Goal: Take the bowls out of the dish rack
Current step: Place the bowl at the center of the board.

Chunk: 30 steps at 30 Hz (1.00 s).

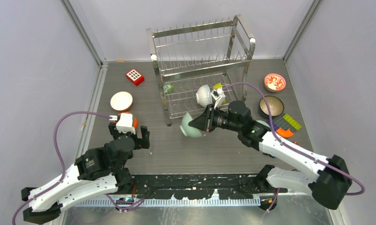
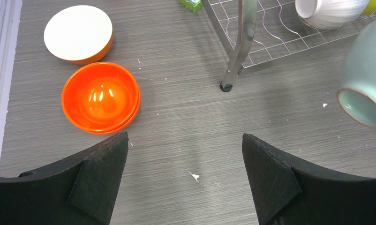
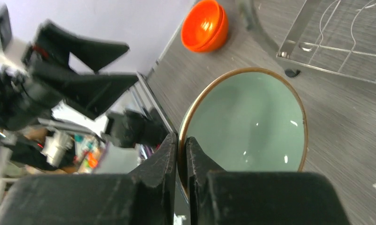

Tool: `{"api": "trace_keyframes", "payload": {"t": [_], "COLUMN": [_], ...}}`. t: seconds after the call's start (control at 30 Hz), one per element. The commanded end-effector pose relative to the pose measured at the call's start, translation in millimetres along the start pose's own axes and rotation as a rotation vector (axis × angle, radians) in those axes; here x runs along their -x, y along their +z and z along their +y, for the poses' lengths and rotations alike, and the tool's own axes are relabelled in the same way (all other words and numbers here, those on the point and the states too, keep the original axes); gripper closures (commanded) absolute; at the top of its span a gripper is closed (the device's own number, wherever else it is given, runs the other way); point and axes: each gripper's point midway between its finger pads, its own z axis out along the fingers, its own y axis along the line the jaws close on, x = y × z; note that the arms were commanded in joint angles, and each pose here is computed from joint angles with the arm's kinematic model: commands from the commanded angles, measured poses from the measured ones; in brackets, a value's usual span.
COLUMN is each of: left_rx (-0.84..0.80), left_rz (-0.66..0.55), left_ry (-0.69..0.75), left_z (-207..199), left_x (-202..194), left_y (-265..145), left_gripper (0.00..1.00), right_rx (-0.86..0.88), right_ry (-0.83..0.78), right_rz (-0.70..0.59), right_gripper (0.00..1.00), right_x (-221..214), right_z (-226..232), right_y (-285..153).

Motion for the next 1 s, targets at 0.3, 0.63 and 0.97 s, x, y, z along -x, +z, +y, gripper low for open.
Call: {"api": "trace_keyframes", "payload": {"t": [0.3,0.63,0.97], "left_rx": [-0.222,-0.438,-0.597], "left_rz": [0.035,0.303,0.368], "left_ry": [-0.140,-0.027,-0.144], "left_z": [-45.9,-116.6,-155.0], "left_x": [17.9,10.5,9.1], "left_y": [-13.8,-25.3,-38.5], "left_gripper": [0.07,0.05,0.04], "right_rx": [-0.272,-0.327,-0.228], "right_ry": [-0.623,-1.159,-1.584], "right_rz": [0.182,0.283,0.344], "right_gripper": [0.99,0.99,0.99], "right_x": [-16.7,-52.0,-92.3], "right_z": [23.5,38.6,65.8], "right_y": [-69.8,-64.6,-63.6]}}
